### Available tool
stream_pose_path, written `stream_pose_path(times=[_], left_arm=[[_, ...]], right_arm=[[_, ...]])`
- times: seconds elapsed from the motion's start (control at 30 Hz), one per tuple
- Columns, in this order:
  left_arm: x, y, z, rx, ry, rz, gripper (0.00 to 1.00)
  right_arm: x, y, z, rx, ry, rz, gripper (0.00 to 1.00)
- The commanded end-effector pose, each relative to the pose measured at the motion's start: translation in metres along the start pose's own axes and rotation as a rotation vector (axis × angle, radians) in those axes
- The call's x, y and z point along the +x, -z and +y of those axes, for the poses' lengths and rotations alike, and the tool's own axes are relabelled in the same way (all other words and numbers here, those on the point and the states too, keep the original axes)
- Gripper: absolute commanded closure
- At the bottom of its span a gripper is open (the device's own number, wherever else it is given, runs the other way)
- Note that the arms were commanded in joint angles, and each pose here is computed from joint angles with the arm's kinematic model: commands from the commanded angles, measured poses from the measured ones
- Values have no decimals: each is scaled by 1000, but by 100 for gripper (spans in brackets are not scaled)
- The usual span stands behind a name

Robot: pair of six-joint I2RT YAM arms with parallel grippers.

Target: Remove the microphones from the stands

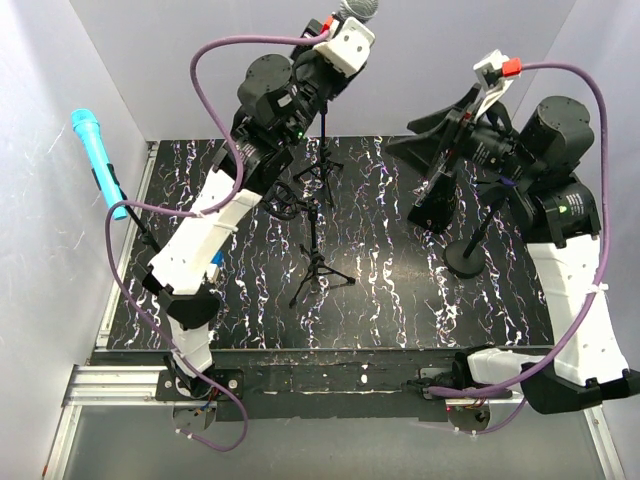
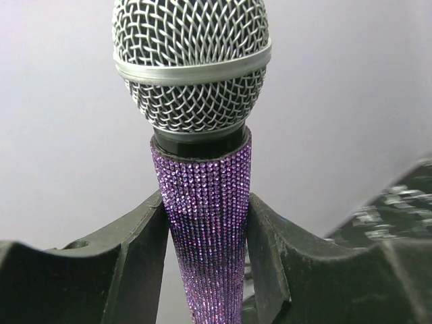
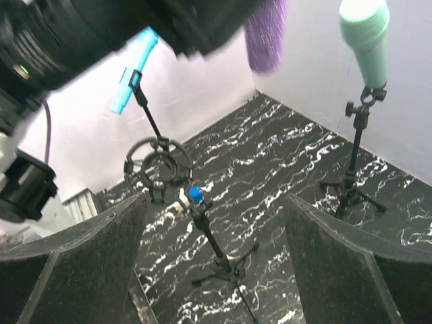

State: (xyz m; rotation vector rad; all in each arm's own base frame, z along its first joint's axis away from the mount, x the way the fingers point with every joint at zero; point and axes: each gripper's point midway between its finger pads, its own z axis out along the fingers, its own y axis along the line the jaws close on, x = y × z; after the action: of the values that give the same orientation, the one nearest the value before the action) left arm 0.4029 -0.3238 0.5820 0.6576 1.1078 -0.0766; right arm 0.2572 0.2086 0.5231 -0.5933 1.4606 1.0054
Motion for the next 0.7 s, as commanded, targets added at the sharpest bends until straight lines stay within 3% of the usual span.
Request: stream_pose_path(times=[0.0,0.1,0.23,0.37,0.67], left_arm=[[-38,60,115,-351,-334,78,100],[8,91,150,-403,-338,276,100],[105,150,201,-453,-113,614,100],[187,200,154,-285,60,909,100],[277,296,69,-213,399,1183,100]], right_arm=[[21,9,5,-39,81,52,12],[31,18,10,-54,129,78,12],[55,24,10,-80,170,143,16],[62,26,10,-85,168,161,16],[75,23,10,-108,135,195,18]])
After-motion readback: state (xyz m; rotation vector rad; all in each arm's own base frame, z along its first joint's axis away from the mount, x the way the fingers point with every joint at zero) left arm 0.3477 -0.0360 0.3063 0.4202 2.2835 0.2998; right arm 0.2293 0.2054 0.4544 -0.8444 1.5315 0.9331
